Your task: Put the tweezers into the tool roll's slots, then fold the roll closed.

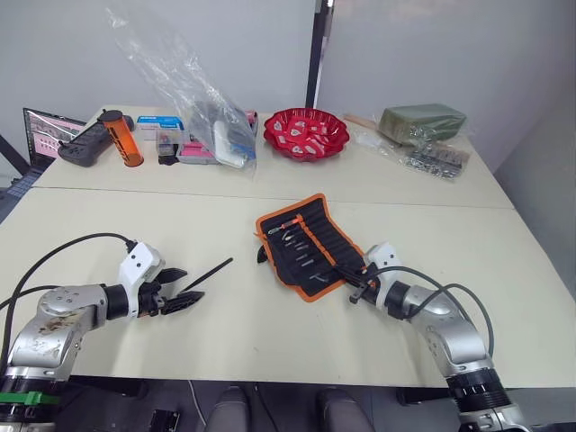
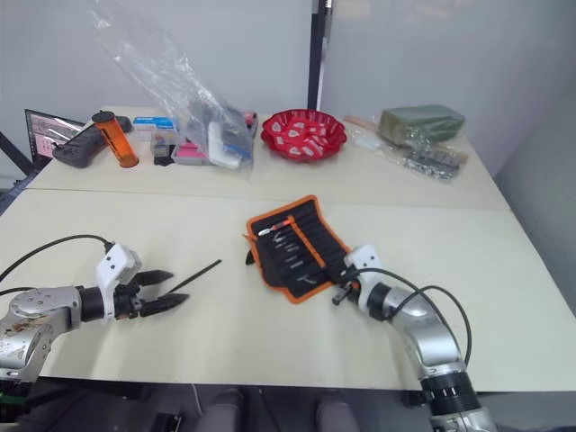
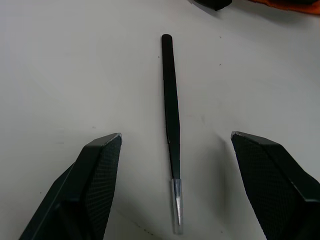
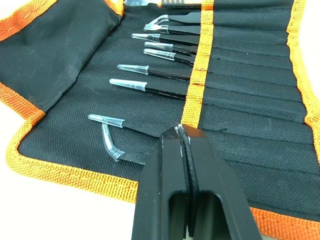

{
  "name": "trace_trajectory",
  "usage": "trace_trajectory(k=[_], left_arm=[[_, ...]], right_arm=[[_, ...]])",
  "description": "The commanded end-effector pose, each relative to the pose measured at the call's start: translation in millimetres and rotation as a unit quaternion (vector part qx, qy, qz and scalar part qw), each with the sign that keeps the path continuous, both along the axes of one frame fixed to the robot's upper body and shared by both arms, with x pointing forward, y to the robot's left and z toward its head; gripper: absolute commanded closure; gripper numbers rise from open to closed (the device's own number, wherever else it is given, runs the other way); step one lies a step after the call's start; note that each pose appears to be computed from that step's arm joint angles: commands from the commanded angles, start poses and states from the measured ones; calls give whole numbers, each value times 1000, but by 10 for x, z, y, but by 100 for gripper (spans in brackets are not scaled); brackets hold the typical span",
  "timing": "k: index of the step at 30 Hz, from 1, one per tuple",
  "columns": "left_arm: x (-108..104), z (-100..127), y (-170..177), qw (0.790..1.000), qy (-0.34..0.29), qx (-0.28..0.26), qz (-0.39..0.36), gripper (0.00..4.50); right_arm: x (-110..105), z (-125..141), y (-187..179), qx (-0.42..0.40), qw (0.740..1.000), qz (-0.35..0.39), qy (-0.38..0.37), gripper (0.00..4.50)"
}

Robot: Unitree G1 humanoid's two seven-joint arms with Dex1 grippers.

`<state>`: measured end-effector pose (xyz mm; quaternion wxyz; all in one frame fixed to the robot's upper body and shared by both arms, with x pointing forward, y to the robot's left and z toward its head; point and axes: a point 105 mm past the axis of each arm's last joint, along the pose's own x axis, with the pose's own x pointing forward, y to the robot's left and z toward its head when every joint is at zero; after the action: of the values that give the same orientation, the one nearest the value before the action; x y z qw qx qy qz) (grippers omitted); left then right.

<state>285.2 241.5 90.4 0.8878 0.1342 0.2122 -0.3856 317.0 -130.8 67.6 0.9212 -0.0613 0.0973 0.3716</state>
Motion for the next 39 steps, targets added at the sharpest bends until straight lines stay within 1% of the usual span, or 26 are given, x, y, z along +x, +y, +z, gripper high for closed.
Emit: trace_trajectory(k=[1,3,5,8,9,12,15,18,20,21,23,25,26,27,28,31,33,35,37,39], left_arm=[[11,-117,-5,1000,17,9,4,198],[16,-125,-14,1000,17,8,5,257],[0,-136,-28,1000,19,6,3,331],[-9,-120,16,1000,14,11,10,423],[-9,-98,40,1000,11,13,12,446],[9,30,51,1000,-10,9,14,446],[57,212,57,999,-34,-3,22,446],[141,455,56,997,-60,-26,33,446],[177,573,31,996,-71,-36,32,446],[190,626,7,996,-74,-40,29,446],[192,694,-92,997,-77,-25,1,446],[225,836,-243,995,-83,-49,-18,446],[246,944,-354,993,-89,-65,-31,446],[260,1024,-445,992,-90,-79,-41,446],[289,1071,-539,992,-74,-88,-42,446],[313,1114,-781,994,-22,-88,-58,446],[325,1204,-979,992,-1,-100,-81,446],[372,1273,-1139,991,-15,-84,-105,446],[479,1268,-1253,992,-40,-44,-112,446],[577,1242,-1348,993,-44,-21,-111,446]], right_arm=[[-64,-206,-140,-16,999,-26,45,450],[-69,-207,-144,-16,998,-27,46,450],[-71,-204,-145,-16,998,-28,46,450],[-74,-206,-137,-16,998,-27,46,450],[-74,-207,-134,-16,998,-27,46,450],[-72,-210,-133,-16,998,-27,46,450],[-71,-210,-135,-15,998,-28,45,450],[-66,-192,-142,-13,999,-30,42,450],[-65,-172,-147,-8,999,-33,39,450],[-64,-161,-148,-5,999,-34,37,450],[-61,-147,-149,1,999,-38,35,450],[-56,-142,-148,3,999,-41,34,450],[-44,-123,-153,10,998,-47,30,450],[-34,-106,-158,15,998,-51,27,450],[-29,-86,-164,21,998,-55,23,450],[-33,-87,-170,26,998,-60,24,450],[-46,-132,-172,20,998,-60,30,450],[-48,-155,-166,18,997,-60,34,450],[-46,-160,-163,17,997,-62,35,450],[-47,-171,-159,17,997,-64,36,450]])
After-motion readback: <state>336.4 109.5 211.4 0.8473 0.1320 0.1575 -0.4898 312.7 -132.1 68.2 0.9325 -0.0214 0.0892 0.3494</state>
